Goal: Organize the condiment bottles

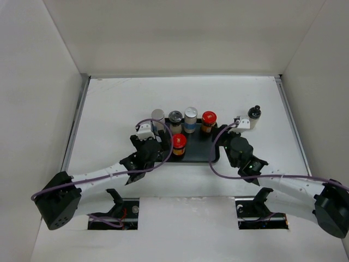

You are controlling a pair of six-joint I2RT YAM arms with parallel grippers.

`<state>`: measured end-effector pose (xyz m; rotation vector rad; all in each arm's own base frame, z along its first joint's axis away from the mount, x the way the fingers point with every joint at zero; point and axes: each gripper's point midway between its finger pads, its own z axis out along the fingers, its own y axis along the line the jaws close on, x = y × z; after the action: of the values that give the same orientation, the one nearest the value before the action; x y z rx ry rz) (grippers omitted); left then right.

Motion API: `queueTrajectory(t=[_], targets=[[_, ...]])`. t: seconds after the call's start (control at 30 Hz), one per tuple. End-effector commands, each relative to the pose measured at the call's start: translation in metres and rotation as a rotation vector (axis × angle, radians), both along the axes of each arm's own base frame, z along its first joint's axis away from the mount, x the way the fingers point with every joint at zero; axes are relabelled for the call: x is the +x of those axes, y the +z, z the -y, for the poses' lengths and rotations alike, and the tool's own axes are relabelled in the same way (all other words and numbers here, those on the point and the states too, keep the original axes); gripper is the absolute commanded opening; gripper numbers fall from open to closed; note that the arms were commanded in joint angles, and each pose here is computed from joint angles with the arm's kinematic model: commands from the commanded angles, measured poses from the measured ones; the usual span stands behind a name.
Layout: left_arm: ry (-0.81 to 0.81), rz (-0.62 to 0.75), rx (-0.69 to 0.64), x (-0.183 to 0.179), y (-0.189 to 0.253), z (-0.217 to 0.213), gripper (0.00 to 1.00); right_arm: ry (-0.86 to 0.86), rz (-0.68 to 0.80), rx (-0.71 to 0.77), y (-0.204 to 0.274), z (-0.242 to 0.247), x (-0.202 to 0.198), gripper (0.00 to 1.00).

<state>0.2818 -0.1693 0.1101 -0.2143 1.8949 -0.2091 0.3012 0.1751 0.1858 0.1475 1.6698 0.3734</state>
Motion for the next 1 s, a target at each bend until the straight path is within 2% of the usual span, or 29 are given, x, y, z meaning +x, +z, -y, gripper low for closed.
queueTrajectory(t=[0.0,0.1,0.27,0.3,0.33,0.43,0.5,0.57,0.77,0.97], targets=[[0.010,0.110,-0.106,0.004,0.038,0.004,0.89,-0.031,0.050,0.059,0.020,0.008,0.002,0.43],[0.018,0.145,-0.133,0.005,0.053,-0.001,0.99,-0.066,0.051,0.059,0.029,0.018,0.006,0.34],[0.031,0.242,-0.201,0.002,0.091,-0.013,1.00,-0.209,0.033,0.033,0.053,0.051,0.022,0.35],[0.036,0.271,-0.220,0.001,0.101,-0.018,1.00,-0.241,0.030,0.026,0.056,0.060,0.025,0.37],[0.042,0.307,-0.239,-0.001,0.111,-0.024,1.00,-0.271,0.028,0.019,0.058,0.068,0.028,0.45],[0.120,0.404,-0.257,-0.007,0.125,-0.057,1.00,-0.380,0.021,-0.022,0.061,0.101,0.040,0.81],[0.246,0.454,-0.295,-0.013,0.115,-0.094,1.00,-0.470,-0.003,-0.058,0.057,0.129,0.051,0.96],[0.303,0.460,-0.303,-0.018,0.103,-0.109,1.00,-0.521,-0.043,-0.088,0.048,0.146,0.059,1.00],[0.377,0.417,-0.272,-0.021,0.067,-0.122,1.00,-0.650,-0.151,-0.174,0.019,0.196,0.081,1.00],[0.359,0.412,-0.285,-0.015,0.051,-0.119,1.00,-0.580,-0.215,-0.175,0.003,0.199,0.117,1.00]])
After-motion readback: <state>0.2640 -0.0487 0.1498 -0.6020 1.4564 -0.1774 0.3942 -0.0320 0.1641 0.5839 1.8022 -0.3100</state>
